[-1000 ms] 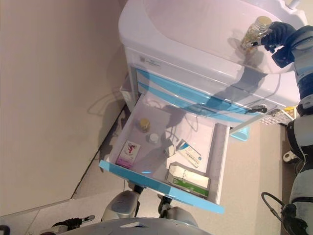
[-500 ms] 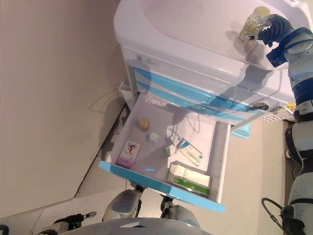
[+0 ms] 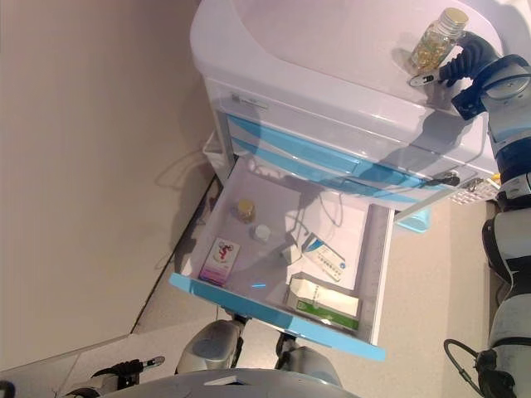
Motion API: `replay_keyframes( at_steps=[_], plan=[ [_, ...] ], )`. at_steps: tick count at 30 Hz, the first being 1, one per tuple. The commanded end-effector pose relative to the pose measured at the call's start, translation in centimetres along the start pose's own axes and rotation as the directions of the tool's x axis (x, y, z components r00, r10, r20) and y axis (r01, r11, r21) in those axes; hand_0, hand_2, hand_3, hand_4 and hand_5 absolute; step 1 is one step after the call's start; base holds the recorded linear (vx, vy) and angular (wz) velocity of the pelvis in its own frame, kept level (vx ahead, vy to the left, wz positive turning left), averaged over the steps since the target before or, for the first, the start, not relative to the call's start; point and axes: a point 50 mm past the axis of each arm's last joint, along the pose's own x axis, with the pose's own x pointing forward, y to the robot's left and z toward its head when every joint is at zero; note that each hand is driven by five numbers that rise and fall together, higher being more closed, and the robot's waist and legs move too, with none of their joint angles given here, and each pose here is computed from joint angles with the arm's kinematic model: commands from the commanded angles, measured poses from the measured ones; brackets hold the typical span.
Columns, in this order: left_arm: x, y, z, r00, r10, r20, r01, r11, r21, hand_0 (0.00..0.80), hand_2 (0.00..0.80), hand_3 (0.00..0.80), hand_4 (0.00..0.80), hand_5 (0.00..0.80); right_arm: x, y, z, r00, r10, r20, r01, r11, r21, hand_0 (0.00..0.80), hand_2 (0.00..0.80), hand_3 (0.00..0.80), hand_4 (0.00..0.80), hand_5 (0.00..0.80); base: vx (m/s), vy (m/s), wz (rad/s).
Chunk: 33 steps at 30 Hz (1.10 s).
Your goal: Open the drawer and pick up the medicine
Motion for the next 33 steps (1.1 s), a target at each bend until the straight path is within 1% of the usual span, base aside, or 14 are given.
replay_keyframes(
  at_steps=[1,11,17,26,31,33],
  plan=[
    [-0.1,0.7,-2.3,0.996,0.028,-0.081,-0.027,1.000,0.012,0.000,0.000,0.000,0.000,0.000,0.1,0.7,-0.7,0.998,0.037,-0.041,-0.040,0.996,-0.075,0.000,0.000,0.000,0.000,0.000,0.000,0.000,0.00],
    [-0.1,0.9,-2.1,0.996,0.036,-0.082,-0.035,0.999,0.017,0.000,0.000,0.000,0.000,0.000,-0.1,-0.3,-0.6,0.998,-0.007,-0.057,0.006,1.000,-0.022,0.000,0.000,0.000,0.000,0.000,-0.004,-0.001,-0.01],
    [-0.1,1.3,-2.2,0.995,0.044,-0.087,-0.043,0.999,0.011,0.000,0.000,0.000,0.000,0.000,-0.6,-2.1,-0.6,0.998,-0.044,-0.051,0.048,0.996,0.073,0.000,0.000,0.000,0.000,0.000,-0.008,-0.004,-0.05],
    [-0.2,1.5,-2.8,0.993,0.053,-0.101,-0.052,0.999,0.011,0.000,0.000,0.000,0.000,0.000,-1.6,-4.3,-1.5,0.992,-0.093,-0.087,0.099,0.993,0.066,0.000,0.000,0.000,0.000,0.000,0.011,0.007,-0.09],
    [-0.2,1.8,-2.9,0.992,0.058,-0.113,-0.056,0.998,0.018,0.000,0.000,0.000,0.000,0.000,-2.3,-6.2,-1.4,0.984,-0.159,-0.078,0.165,0.982,0.091,0.000,0.000,0.000,0.000,0.000,-0.013,-0.001,-0.14],
    [-0.2,1.9,-3.1,0.991,0.059,-0.122,-0.056,0.998,0.028,0.000,0.000,0.000,0.000,0.000,-2.7,-7.2,-0.8,0.979,-0.200,-0.047,0.204,0.970,0.132,0.000,0.000,0.000,0.000,0.000,-0.017,-0.001,-0.14]
  ],
)
